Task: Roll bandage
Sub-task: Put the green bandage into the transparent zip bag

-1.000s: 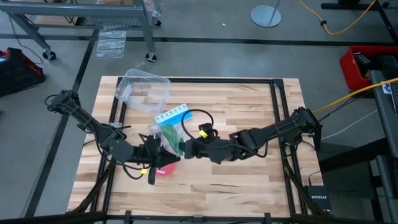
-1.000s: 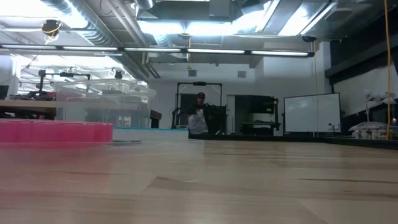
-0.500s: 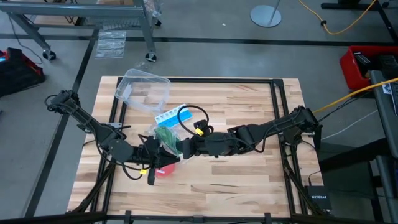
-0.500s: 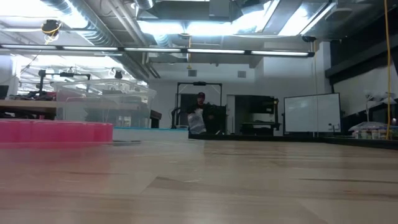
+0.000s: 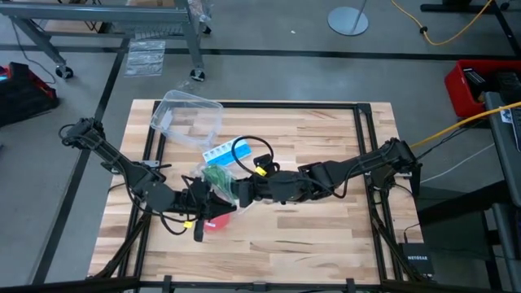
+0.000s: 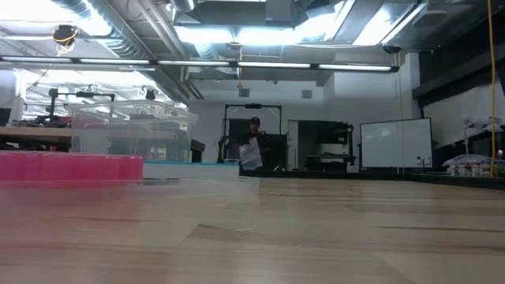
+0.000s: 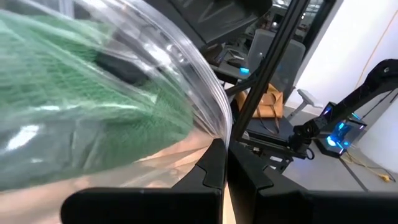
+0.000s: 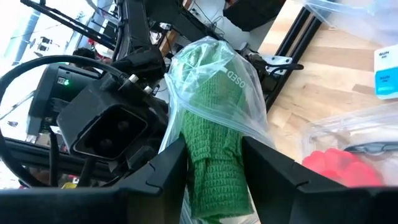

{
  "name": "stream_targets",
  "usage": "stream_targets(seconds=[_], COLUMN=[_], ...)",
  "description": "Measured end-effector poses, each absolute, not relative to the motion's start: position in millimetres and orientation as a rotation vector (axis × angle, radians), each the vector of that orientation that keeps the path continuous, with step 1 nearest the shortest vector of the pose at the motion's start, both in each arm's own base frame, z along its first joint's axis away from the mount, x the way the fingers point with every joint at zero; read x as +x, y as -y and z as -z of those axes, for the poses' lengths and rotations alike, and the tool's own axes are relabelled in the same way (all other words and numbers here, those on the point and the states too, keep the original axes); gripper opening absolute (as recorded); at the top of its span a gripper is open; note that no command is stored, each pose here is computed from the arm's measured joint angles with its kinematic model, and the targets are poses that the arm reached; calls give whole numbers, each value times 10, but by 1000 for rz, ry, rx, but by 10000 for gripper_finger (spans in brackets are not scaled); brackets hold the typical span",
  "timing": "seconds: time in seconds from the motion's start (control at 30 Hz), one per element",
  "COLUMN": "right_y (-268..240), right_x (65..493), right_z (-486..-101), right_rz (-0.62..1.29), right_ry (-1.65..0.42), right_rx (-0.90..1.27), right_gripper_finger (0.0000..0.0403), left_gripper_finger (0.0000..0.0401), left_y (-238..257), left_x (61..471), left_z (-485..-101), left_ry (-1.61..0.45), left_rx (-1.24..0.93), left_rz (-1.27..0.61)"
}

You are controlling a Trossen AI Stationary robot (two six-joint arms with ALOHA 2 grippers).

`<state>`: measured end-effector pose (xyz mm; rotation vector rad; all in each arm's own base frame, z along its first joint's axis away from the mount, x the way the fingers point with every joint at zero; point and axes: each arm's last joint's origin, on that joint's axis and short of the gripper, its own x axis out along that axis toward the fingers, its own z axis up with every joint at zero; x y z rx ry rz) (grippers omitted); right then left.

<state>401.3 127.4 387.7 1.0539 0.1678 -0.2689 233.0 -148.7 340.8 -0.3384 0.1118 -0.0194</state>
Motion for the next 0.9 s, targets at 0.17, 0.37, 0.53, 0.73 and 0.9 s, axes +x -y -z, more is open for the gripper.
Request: stream_targets(seconds=[0.17,0.37,0.53,0.73,0.9], right_y=[-1263,-1248,-1235,-1206,-1195], right_x=[3976,3939,3919,3870,3838], right_z=[-3933,-3973,-3910,-3785,-3720], right_rz=[266,286,333,446,488], right_ry=[-149,-128,-179,-261,-318], right_rx=[1111,1127,1093,1015,974], right_gripper_finger=[156,153,120,88,92], left_gripper_finger=[0,0,0,0,0], left_y=[1475,1432,1318,1153,1084], left_x=[2343,2369,2438,2532,2721], left_z=[-3452,-3477,-3394,-3257,-3028], left_ry=[-72,-48,-117,-159,-205], left_rx=[-372,-403,-446,-495,-522], left_rz=[22,8,-27,-5,8])
